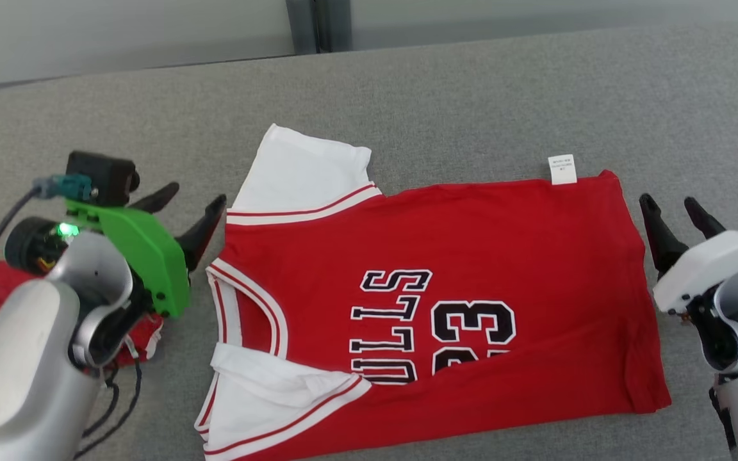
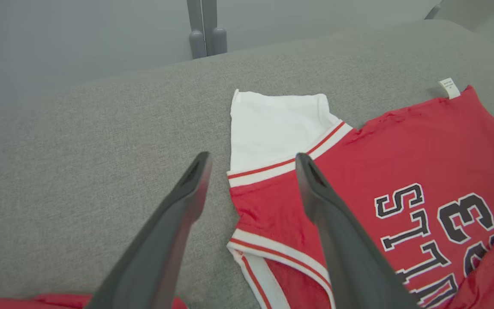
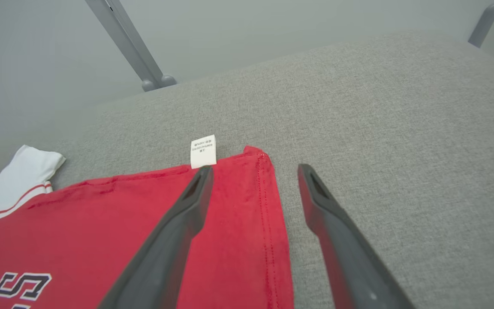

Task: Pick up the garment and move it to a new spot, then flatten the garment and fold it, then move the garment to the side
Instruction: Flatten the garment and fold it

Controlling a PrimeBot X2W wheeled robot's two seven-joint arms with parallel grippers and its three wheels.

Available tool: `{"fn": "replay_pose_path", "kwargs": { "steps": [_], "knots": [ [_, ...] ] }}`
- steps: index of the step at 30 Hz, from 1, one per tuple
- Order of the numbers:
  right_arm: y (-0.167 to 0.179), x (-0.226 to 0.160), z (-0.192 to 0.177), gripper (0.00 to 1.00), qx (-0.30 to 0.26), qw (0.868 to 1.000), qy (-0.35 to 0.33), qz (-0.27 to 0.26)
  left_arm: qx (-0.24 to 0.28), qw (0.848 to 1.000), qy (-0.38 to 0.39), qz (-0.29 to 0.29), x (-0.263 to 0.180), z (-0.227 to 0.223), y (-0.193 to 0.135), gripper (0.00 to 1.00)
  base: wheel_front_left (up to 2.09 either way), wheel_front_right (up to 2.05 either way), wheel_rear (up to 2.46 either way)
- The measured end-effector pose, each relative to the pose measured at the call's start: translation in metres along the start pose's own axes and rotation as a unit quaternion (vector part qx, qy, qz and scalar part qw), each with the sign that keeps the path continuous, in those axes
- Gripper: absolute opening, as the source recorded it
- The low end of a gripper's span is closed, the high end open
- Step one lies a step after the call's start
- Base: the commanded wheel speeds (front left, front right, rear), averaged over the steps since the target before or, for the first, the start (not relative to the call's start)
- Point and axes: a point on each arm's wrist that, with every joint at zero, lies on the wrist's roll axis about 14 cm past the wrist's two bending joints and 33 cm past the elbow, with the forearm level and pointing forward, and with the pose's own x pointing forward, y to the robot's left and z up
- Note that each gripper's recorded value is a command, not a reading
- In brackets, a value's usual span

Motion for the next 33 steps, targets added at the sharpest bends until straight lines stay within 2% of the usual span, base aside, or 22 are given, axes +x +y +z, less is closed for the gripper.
{"fn": "replay_pose_path", "kwargs": {
  "steps": [5,14,18,33],
  "knots": [
    [0.004,0.033,-0.006,1.00,0.003,1.000,0.024,-0.001,0.018,0.998,0.050,-0.018,0.040,0.010,0.007,1.00,0.00,0.00,0.00],
    [-0.002,0.077,-0.039,1.00,0.006,0.996,0.088,-0.013,0.047,0.989,0.132,-0.048,0.098,0.009,0.020,1.00,0.00,0.00,0.00],
    [-0.001,0.088,-0.057,1.00,0.008,0.993,0.118,-0.010,0.039,0.984,0.162,-0.058,0.119,-0.003,0.027,1.00,0.00,0.00,0.00],
    [-0.005,0.100,-0.066,1.00,0.003,0.993,0.122,0.002,0.028,0.970,0.231,-0.074,0.172,-0.045,0.034,1.00,0.00,0.00,0.00]
  ]
}}
